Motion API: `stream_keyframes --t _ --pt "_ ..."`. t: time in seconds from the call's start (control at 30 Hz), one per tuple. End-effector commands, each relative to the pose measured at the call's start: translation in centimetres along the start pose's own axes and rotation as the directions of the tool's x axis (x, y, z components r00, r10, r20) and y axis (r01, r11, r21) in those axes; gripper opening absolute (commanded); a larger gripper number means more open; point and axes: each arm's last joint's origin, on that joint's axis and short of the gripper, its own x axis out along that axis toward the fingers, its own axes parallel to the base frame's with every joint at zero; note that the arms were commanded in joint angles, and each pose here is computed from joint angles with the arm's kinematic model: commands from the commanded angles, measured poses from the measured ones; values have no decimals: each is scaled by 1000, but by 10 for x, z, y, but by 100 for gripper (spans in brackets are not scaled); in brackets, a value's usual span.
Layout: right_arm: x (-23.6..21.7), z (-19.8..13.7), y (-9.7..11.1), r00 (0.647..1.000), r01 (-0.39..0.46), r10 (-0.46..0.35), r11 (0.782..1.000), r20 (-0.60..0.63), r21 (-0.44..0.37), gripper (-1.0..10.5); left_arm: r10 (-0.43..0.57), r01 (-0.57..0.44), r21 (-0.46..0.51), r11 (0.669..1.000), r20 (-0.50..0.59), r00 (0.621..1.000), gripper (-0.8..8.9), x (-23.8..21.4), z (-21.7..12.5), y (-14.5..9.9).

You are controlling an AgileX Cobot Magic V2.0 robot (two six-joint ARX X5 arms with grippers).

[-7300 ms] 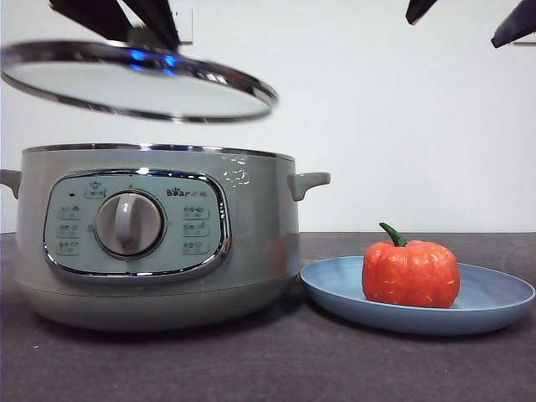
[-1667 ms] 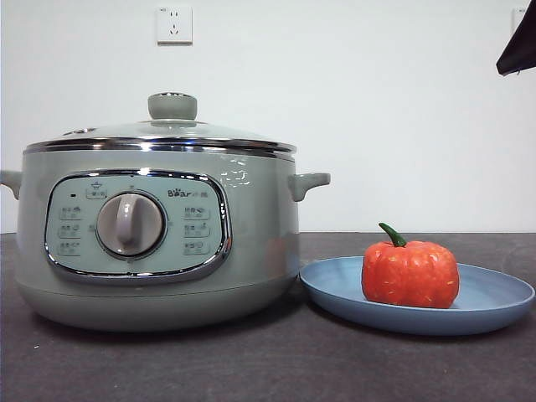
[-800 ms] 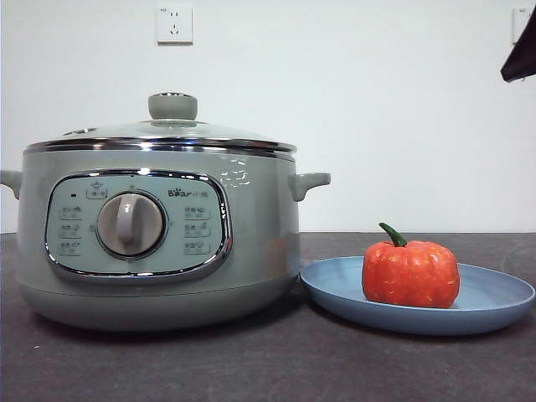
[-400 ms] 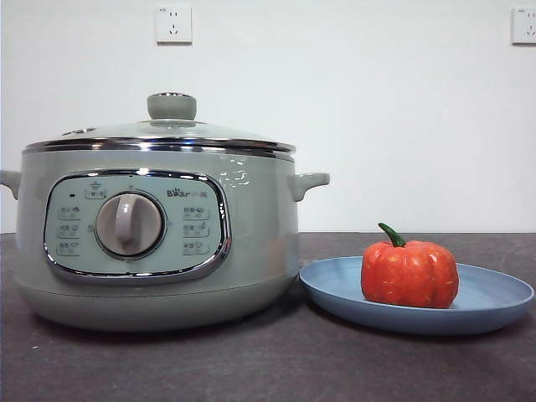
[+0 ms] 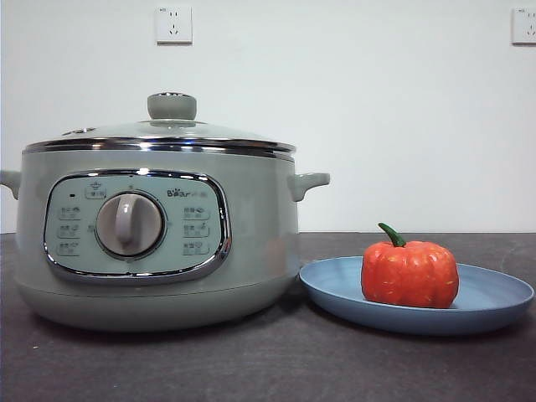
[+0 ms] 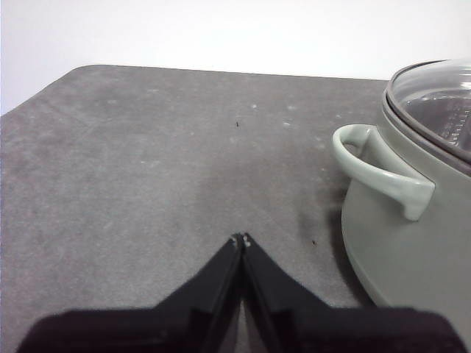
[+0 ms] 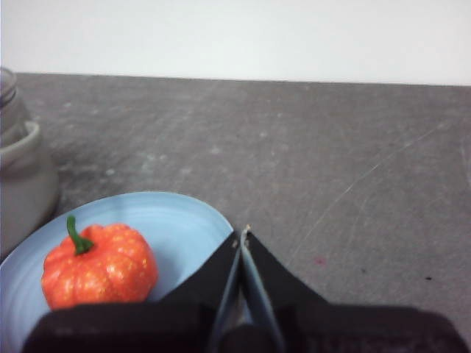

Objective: Take the pumpkin out from the steamer,put the pumpkin in the blue plate,close the lid

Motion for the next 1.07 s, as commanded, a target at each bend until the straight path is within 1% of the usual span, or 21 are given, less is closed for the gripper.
stream_keyframes --t 0.03,0.23,0.37,1.07 --pt "1 -8 0 1000 0 0 1000 5 -4 1 -2 2 -7 1000 -14 1000 -3 1 -5 1" --pt "2 -23 0 1000 -3 3 1000 -24 6 1 -2 2 -7 1000 -14 1000 -3 1 -5 1" --pt "1 -22 0 1000 1 -1 1000 -8 10 2 -2 2 -7 1000 -14 1000 -3 1 -5 1" --pt "2 -24 0 1000 4 -4 1000 -29 11 1 -2 2 -7 1000 -14 1000 -3 1 -5 1"
